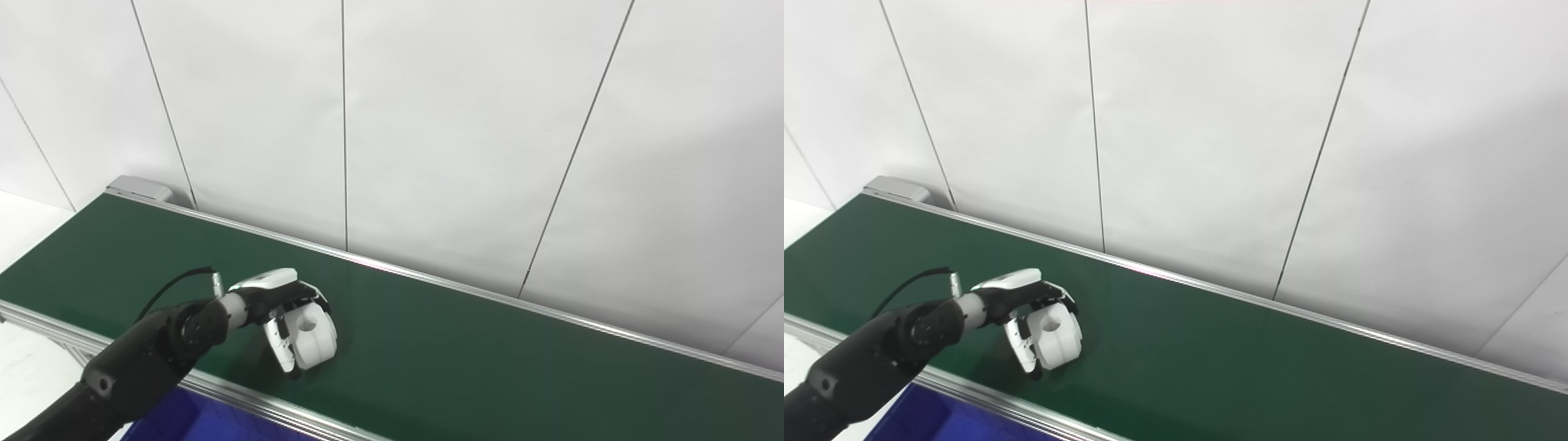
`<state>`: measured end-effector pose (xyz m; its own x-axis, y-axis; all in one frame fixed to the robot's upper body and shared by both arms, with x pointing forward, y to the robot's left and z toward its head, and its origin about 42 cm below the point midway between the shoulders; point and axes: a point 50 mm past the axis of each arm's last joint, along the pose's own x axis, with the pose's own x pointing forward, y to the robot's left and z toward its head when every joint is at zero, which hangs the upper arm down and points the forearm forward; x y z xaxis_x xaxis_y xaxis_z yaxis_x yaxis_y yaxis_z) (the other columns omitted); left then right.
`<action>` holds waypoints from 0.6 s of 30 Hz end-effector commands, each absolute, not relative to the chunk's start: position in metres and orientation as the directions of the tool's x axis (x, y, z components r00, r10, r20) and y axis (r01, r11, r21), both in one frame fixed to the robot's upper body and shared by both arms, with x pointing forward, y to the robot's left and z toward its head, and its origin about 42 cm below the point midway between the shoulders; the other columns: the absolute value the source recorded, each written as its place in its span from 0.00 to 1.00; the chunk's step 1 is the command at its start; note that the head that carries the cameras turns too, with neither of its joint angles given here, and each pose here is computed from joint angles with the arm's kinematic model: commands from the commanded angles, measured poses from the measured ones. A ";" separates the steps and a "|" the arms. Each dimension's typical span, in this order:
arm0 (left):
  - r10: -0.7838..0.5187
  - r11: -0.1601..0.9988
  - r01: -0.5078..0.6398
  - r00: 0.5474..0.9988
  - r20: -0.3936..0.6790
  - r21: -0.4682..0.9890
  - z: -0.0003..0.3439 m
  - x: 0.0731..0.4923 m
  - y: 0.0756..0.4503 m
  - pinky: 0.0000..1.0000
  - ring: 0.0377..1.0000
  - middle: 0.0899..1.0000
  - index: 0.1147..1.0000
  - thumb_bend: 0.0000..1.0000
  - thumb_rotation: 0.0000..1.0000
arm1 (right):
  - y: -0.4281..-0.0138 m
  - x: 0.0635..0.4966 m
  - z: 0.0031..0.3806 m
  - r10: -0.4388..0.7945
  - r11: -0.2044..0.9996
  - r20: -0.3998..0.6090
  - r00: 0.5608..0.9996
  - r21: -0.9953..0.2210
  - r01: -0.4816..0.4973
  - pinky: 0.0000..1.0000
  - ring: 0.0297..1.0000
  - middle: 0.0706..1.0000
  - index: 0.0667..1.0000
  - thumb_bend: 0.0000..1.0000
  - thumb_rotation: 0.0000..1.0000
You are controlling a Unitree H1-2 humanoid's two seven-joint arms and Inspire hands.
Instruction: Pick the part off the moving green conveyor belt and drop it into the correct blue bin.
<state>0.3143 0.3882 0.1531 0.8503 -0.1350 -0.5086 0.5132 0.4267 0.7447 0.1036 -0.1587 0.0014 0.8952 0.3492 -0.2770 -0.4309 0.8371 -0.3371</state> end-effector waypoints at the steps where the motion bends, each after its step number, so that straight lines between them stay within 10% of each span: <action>1: -0.098 0.432 0.598 0.775 -0.624 0.675 0.147 0.300 0.402 0.68 0.69 0.68 0.67 0.78 0.00 | -0.156 0.106 0.011 0.363 0.849 -0.193 0.911 -0.334 -0.409 0.81 0.88 0.90 0.95 0.89 0.43; 6: -0.101 0.409 0.522 0.841 -0.531 0.749 0.149 0.292 0.401 0.32 0.38 0.40 0.44 0.54 0.00 | -0.156 0.106 0.012 0.370 0.845 -0.194 0.909 -0.336 -0.416 0.83 0.89 0.91 0.96 0.88 0.45; 9: -0.107 0.444 0.471 0.873 -0.477 0.762 0.149 0.290 0.399 0.47 0.49 0.43 0.43 0.52 0.00 | -0.156 0.105 0.011 0.364 0.852 -0.191 0.912 -0.326 -0.409 0.81 0.89 0.91 0.96 0.89 0.45; 18: -0.171 0.492 0.382 0.924 -0.343 0.782 0.150 0.289 0.401 0.48 0.48 0.41 0.46 0.52 0.00 | -0.155 0.105 0.012 0.366 0.849 -0.189 0.911 -0.334 -0.410 0.81 0.89 0.91 0.96 0.89 0.46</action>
<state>0.2902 0.3923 0.1394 0.8977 -0.1852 -0.3997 0.4362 0.5009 0.7476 0.1028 -0.1583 0.0020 0.8964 0.3540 -0.2668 -0.4305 0.8388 -0.3334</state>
